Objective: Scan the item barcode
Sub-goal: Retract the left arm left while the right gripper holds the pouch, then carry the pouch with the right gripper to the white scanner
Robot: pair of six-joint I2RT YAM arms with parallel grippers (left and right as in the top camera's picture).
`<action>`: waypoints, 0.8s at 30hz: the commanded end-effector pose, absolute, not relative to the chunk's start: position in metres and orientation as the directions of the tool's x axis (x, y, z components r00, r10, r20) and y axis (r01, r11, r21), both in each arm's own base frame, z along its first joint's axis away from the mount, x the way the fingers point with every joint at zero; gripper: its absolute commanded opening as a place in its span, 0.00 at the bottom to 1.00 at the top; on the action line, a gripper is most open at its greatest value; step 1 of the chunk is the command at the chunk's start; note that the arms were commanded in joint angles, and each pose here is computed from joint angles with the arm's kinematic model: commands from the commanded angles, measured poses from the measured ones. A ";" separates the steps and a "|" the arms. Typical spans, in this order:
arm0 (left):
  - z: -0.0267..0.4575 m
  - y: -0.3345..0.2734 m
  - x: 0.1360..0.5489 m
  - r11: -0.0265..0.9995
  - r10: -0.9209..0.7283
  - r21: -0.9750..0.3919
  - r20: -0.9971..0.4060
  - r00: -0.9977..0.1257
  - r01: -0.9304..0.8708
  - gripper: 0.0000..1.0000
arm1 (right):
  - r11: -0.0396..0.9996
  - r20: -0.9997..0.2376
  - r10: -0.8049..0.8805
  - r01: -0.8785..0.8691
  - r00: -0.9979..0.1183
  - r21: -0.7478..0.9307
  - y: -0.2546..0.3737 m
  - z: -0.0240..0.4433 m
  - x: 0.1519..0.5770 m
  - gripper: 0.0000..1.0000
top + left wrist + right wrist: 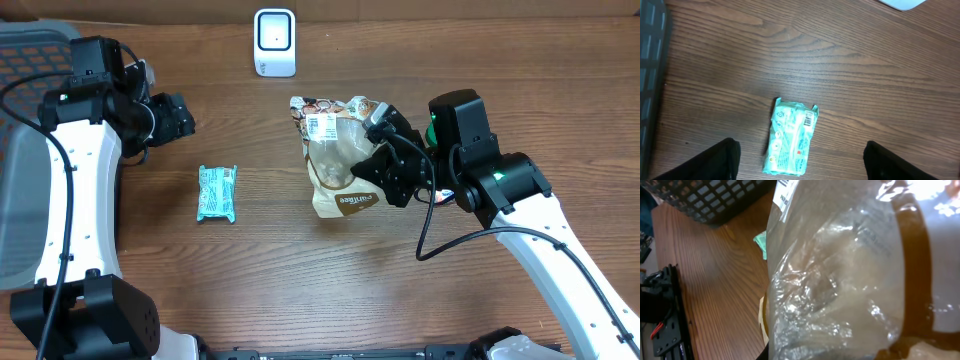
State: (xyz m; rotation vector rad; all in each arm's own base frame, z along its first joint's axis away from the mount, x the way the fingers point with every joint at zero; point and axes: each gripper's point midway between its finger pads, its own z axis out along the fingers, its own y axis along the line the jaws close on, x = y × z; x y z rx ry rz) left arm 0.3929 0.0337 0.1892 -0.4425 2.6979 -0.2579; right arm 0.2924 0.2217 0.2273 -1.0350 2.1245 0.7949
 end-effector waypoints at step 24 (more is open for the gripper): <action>0.187 0.044 0.394 0.947 -0.316 -0.178 -0.368 -0.874 -0.267 1.00 | 0.676 -0.704 -0.682 -0.538 -0.197 -0.504 0.200 0.301 0.436 0.04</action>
